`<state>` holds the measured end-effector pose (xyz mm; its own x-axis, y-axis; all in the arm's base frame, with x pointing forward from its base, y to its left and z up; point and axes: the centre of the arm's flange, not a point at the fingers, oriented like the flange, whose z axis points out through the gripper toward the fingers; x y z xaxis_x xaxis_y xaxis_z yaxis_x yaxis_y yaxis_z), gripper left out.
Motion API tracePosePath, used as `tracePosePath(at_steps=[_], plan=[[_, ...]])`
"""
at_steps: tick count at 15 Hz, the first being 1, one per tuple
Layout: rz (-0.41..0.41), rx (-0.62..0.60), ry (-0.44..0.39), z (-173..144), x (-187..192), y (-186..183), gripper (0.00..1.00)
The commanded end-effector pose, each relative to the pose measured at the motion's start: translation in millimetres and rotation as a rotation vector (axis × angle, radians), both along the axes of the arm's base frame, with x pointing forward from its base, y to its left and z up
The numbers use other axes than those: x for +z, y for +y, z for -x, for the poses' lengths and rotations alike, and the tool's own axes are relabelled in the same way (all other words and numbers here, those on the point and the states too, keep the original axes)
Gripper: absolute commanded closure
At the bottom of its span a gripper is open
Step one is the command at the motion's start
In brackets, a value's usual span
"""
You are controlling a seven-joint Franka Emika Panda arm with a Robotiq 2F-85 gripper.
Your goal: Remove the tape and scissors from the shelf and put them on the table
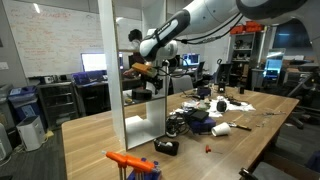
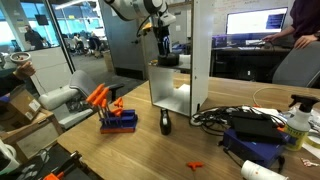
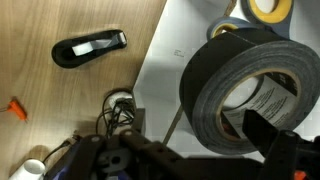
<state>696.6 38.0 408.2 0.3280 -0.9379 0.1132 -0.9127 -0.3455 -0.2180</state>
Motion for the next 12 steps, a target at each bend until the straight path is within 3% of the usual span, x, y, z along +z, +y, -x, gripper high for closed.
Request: tracePosePath(at_steps=[1, 5, 6, 7, 12], plan=[[-0.015, -0.027, -0.023, -16, -3, 5, 0.0], [0.003, 0.006, -0.015, -18, -10, 9, 0.0], [0.01, 0.016, -0.011, -19, -13, 11, 0.25], [0.017, 0.025, -0.014, -19, -15, 12, 0.26], [0.016, 0.042, -0.006, -21, -24, 16, 0.64]])
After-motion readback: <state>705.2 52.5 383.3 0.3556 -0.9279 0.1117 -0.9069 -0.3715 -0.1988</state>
